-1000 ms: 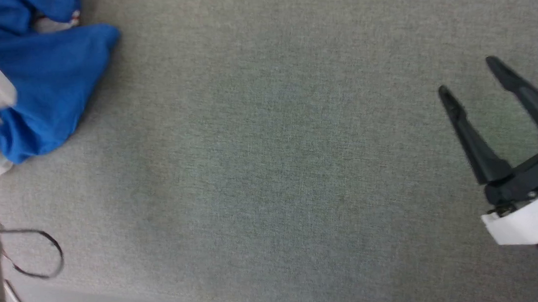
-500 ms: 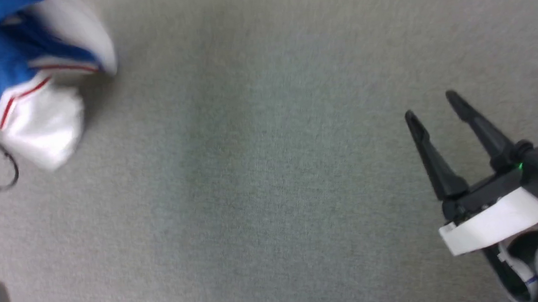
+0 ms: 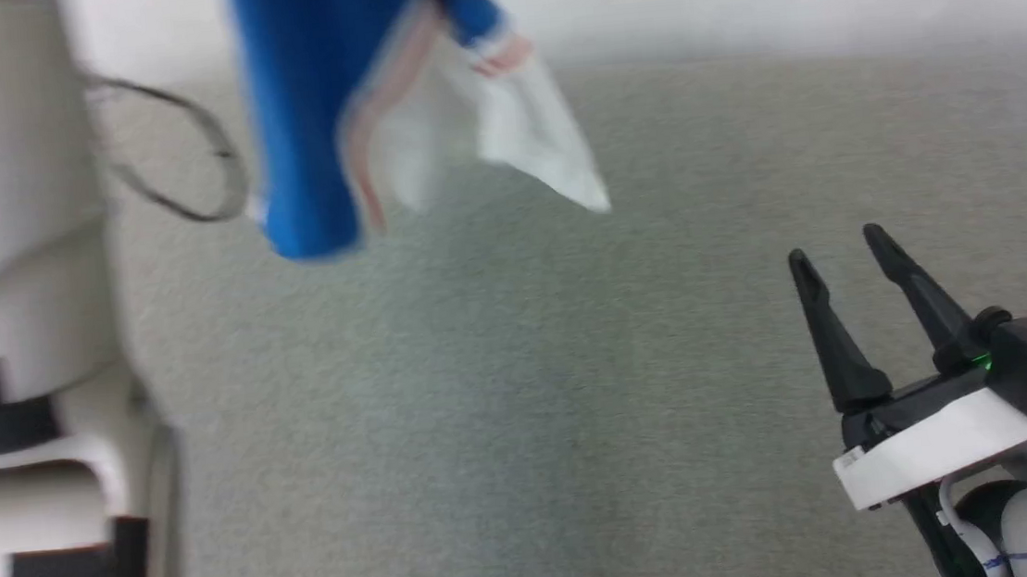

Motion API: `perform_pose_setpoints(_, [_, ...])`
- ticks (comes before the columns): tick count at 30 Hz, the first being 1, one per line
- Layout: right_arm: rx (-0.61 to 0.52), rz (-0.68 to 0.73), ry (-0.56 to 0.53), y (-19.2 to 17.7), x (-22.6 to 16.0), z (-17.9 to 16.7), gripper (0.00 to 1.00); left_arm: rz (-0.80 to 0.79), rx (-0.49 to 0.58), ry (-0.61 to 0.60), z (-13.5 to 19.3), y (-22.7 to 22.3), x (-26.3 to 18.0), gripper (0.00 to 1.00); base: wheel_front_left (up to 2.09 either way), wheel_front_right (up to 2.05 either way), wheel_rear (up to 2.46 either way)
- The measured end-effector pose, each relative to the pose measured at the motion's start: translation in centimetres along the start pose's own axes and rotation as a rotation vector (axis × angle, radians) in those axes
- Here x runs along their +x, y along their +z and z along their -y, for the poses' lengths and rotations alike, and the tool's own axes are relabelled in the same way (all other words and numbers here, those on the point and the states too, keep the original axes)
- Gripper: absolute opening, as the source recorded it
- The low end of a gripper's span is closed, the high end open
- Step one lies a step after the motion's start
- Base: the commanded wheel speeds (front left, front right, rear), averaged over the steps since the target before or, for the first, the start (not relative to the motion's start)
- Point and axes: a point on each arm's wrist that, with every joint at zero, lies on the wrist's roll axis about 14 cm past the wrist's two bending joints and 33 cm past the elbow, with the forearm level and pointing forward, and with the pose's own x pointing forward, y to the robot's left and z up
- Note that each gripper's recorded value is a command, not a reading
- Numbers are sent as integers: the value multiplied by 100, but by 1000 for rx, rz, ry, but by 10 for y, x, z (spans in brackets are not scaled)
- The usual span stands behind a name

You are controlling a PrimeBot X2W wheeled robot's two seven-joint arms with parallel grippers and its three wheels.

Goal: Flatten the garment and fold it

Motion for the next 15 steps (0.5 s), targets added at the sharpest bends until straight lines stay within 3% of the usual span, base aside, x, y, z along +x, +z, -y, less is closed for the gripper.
perform_pose_setpoints(8, [-38,61,-120,23,-22,33,100,-37,-112,-230,104,-14,9,0,0,0,0])
perform_pose_setpoints(15, [-58,71,-212,30,-39,60,100,-245,-233,-321,158,-108,-16,0,0,0,0])
